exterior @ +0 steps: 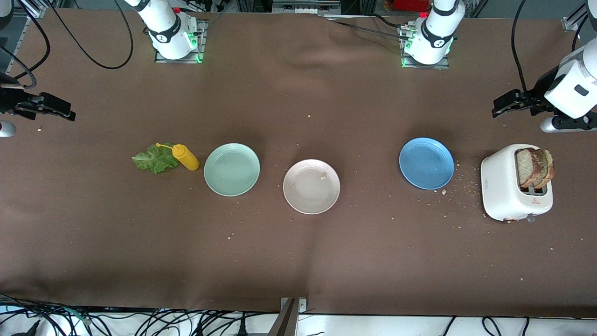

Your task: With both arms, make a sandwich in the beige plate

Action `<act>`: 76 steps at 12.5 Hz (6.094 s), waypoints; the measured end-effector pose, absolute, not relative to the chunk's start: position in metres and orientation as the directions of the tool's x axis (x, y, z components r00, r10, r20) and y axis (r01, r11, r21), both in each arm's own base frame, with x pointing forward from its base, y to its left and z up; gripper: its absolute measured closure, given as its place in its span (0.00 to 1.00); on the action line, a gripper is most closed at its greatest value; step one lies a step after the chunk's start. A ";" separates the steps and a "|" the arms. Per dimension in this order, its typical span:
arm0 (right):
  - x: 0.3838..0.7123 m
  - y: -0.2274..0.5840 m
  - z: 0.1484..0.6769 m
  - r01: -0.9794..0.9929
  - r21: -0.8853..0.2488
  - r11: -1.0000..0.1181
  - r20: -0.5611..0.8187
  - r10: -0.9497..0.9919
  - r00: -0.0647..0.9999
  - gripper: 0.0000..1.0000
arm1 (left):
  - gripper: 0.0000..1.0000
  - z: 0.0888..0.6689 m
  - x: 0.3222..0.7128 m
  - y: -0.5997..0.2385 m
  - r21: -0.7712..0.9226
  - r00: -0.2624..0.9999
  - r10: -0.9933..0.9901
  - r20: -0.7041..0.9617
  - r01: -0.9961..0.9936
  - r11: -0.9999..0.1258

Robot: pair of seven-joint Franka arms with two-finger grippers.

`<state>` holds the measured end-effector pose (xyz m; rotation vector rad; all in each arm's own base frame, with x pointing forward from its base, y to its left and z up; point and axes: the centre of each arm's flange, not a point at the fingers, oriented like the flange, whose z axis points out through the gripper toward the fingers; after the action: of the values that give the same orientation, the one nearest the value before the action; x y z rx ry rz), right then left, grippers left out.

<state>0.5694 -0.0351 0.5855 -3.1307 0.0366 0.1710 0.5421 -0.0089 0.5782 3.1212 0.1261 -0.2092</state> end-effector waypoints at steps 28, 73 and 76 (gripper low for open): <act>0.561 -0.027 0.588 -0.008 -0.009 -1.000 -0.161 -0.006 0.987 0.00 | 0.00 0.546 0.558 0.042 -0.011 0.957 0.173 -0.233 0.176 -0.984; 0.538 -0.066 0.094 0.982 -0.150 0.115 0.978 0.166 0.129 0.00 | 0.88 0.364 0.636 0.171 -0.053 0.928 0.118 -0.353 0.106 -0.993; 0.549 -0.053 0.086 0.990 -0.112 0.089 0.987 0.123 0.100 0.00 | 0.88 0.416 0.641 0.164 -0.050 0.926 0.113 -0.361 0.102 -0.994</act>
<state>0.5492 -0.0532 0.0856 -1.2717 -1.2586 -1.0020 0.6414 0.1636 0.4161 3.1123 0.1741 -0.5856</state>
